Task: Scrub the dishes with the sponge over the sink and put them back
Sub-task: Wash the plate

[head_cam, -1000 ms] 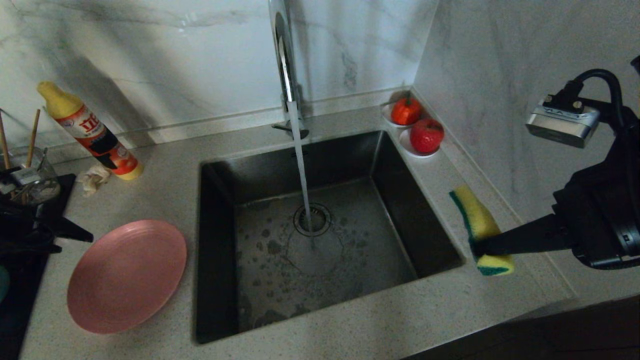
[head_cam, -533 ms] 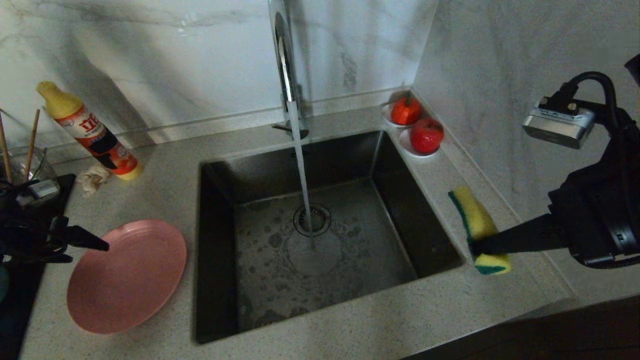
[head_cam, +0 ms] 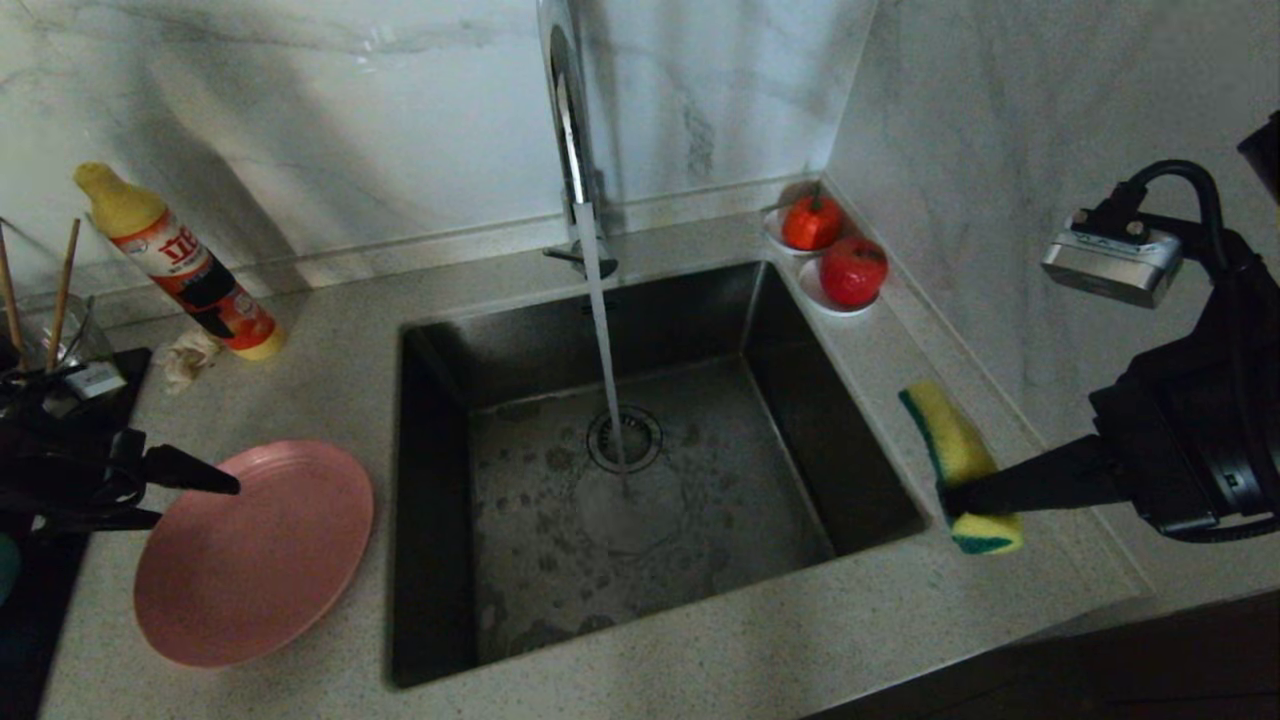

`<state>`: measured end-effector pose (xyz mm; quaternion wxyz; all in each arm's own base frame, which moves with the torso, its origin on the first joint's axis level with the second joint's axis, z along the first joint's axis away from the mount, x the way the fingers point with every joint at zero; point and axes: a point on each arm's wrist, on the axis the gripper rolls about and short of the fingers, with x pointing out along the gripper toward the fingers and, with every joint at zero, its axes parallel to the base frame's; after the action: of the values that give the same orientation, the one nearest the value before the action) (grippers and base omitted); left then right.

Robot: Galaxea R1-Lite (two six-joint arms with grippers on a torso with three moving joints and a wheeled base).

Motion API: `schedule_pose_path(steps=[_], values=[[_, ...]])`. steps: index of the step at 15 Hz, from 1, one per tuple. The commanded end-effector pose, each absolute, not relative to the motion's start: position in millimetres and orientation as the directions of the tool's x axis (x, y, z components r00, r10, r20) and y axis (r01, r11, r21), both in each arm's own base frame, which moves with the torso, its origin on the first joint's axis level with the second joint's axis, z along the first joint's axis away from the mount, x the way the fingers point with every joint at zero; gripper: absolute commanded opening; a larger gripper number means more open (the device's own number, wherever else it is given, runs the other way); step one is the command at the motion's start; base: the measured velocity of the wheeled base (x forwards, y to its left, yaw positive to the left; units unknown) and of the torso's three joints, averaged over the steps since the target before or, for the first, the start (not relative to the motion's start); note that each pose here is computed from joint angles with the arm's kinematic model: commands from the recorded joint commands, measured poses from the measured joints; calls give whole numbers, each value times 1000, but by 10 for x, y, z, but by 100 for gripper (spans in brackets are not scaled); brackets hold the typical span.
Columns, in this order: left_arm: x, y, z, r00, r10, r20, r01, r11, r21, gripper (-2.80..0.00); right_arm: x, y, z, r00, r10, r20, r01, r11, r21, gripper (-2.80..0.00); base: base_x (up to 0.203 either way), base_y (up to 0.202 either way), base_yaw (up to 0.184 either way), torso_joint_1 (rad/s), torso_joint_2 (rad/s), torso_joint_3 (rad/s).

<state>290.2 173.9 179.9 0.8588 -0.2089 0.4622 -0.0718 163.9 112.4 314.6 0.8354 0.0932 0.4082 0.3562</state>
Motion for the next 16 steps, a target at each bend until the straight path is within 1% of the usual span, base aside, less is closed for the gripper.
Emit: schedule_pose_path(steps=[1, 5, 11, 15, 16], values=[[2913, 1738, 1716, 547, -350, -760, -69, 886, -458, 0, 1648, 1122, 3135, 410, 668, -621, -513, 732, 449, -280, 0, 0, 0, 0, 0, 0], [2938, 1743, 1678, 552, -389, -738, -76, 857, -509, 0, 1658, 1125, 3122, 408, 666, -625, -510, 734, 449, -280, 0, 0, 0, 0, 0, 0], [2989, 1687, 1678, 545, -400, -737, -57, 859, -509, 0, 1669, 1131, 3082, 400, 660, -636, -503, 738, 449, -280, 0, 0, 0, 0, 0, 0], [3020, 1697, 1779, 565, -354, -745, -54, 885, -462, 0, 1666, 1100, 3079, 408, 656, -636, -496, 743, 449, -280, 0, 0, 0, 0, 0, 0], [3028, 1710, 1817, 564, -307, -766, -74, 906, -418, 0, 1667, 1094, 3066, 407, 653, -639, -493, 746, 448, -280, 0, 0, 0, 0, 0, 0]])
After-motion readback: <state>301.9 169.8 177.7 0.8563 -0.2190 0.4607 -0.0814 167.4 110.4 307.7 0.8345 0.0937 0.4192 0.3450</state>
